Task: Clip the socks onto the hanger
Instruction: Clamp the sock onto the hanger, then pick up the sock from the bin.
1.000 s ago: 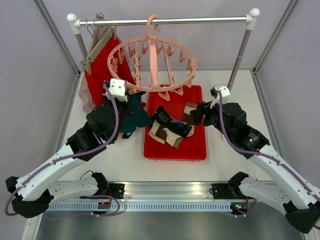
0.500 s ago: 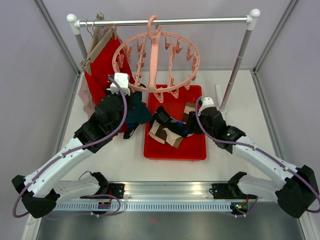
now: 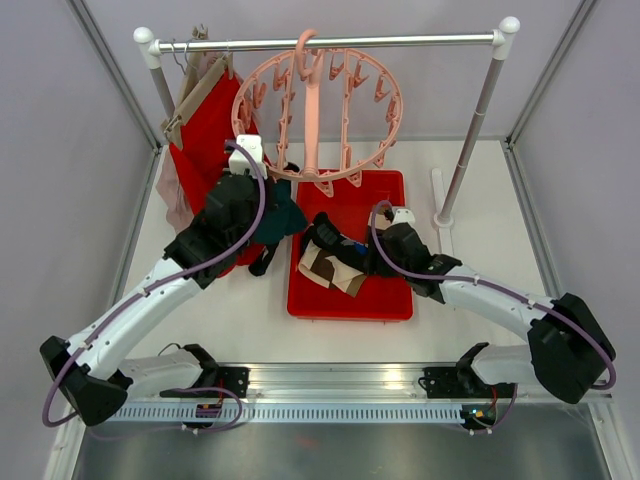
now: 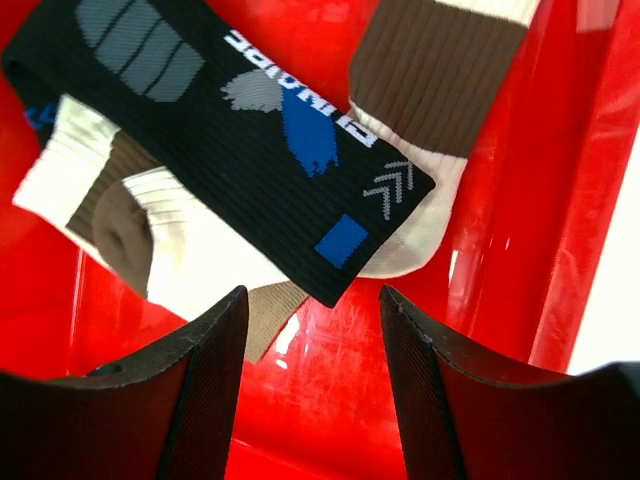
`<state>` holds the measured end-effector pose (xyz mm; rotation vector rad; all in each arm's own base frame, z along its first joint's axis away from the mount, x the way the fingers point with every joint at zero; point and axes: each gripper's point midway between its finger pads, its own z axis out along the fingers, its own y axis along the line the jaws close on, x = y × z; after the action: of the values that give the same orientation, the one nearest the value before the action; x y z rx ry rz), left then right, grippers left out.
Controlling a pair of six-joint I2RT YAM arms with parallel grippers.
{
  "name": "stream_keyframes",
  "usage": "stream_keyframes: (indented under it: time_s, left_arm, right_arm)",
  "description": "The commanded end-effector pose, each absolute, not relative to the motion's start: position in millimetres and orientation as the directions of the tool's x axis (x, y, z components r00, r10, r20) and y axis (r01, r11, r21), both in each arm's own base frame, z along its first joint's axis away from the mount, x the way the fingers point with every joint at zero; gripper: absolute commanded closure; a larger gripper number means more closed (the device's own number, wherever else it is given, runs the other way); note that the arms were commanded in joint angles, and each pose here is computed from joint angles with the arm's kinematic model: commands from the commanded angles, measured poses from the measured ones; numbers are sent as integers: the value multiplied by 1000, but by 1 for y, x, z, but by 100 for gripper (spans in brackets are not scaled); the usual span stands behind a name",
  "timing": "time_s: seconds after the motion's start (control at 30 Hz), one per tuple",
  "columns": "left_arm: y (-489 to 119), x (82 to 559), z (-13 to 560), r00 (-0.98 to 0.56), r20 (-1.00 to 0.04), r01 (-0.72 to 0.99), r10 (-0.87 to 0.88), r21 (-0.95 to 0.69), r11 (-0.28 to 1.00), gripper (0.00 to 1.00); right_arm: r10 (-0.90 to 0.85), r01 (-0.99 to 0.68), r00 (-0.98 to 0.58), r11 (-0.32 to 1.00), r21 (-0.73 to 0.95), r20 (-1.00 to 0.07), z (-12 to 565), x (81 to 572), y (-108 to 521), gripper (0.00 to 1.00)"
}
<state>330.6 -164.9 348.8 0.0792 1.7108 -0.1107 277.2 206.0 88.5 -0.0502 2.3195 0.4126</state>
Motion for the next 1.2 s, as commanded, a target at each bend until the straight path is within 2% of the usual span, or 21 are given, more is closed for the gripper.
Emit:
stream_keyframes:
  time_s: [0.0, 0.57, 0.9, 1.0, 1.1, 1.17]
  left_arm:
    - [-168, 337, 385, -65, -989, 118, -131, -138, 983, 95]
    - [-157, 339, 416, 22, -986, 89, -162, -160, 983, 94]
    - [-155, 338, 422, 39, -988, 88, -150, -146, 985, 93]
    - [-155, 337, 420, 36, -988, 93, -148, -144, 985, 93]
    - [-155, 334, 415, 27, -988, 104, -149, -146, 984, 93]
    - [-157, 333, 413, 24, -988, 115, -154, -151, 982, 93]
  right_arm:
    - [180, -78, -687, 945, 317, -704, 86, 285, 209, 39]
    - [321, 27, -647, 916, 400, -692, 71, 295, 213, 39]
    - [357, 71, -654, 907, 416, -667, 53, 298, 216, 46]
    - [361, 76, -653, 906, 416, -666, 50, 298, 215, 54]
    - [366, 77, -647, 905, 419, -669, 50, 299, 215, 65]
    - [364, 73, -644, 905, 420, -672, 51, 300, 215, 77]
